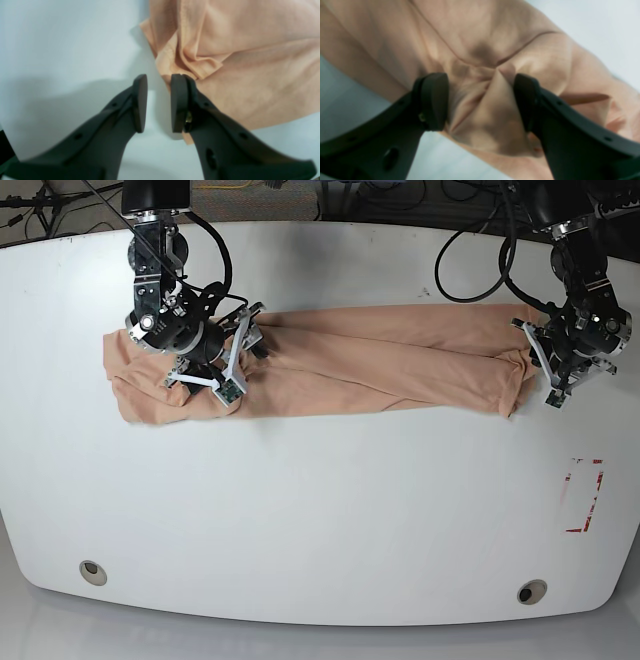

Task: Fold the T-shirt properly
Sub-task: 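Open the right gripper and press the strip end flat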

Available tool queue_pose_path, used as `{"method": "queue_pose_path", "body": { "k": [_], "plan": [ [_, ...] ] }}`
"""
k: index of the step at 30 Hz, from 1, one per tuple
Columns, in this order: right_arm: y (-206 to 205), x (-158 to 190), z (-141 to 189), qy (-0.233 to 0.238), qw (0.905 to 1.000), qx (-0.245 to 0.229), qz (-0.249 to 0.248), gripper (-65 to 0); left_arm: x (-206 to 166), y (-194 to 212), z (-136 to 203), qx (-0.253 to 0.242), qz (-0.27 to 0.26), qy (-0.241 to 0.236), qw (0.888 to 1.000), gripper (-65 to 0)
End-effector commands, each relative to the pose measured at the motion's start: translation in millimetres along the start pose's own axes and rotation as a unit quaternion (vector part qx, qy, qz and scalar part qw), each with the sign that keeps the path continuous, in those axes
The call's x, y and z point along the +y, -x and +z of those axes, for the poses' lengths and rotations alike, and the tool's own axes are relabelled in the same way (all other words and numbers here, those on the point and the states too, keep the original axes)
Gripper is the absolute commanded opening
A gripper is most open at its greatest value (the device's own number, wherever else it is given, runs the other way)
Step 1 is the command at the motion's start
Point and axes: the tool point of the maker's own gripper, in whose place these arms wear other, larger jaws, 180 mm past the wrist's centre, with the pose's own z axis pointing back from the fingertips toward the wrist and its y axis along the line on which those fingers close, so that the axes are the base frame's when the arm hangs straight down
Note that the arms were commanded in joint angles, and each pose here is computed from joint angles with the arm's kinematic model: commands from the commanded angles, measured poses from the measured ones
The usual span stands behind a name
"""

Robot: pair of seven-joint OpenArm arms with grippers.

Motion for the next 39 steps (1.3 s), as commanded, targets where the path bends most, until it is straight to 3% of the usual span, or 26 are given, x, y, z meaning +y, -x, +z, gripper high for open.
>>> {"method": "queue_pose_path", "body": {
  "k": [1, 7, 15, 23, 31, 39],
  "plan": [
    [-7.0, -2.9, -2.5, -0.002, 0.9996, -0.027, -0.009, -27.0, 11.5, -9.1, 6.0, -0.015, -0.006, -0.014, 1.000, -51.0],
    [-23.2, 2.4, -0.6, -0.004, 0.9978, -0.065, -0.010, -31.1, 12.1, -9.0, 6.2, -0.014, -0.007, -0.015, 1.000, -51.0],
    [-64.7, -0.1, 45.4, 0.037, 0.9895, -0.136, 0.031, -30.3, 12.6, -9.2, 6.6, -0.015, -0.006, -0.016, 1.000, -51.0],
    [-35.5, -32.2, 64.6, 0.083, 0.9903, -0.111, -0.014, -32.3, 13.0, -9.0, 6.8, -0.015, -0.006, -0.016, 1.000, -51.0],
    [-4.6, -21.1, 49.1, 0.036, 0.9936, -0.091, -0.058, -52.6, 22.2, -4.9, 9.9, -0.016, 0.010, -0.026, 0.999, -51.0],
    [26.3, -9.6, 9.2, -0.007, 0.9881, -0.088, -0.126, -53.3, 22.2, -4.9, 9.9, -0.016, 0.010, -0.026, 0.999, -51.0]
  ]
}}
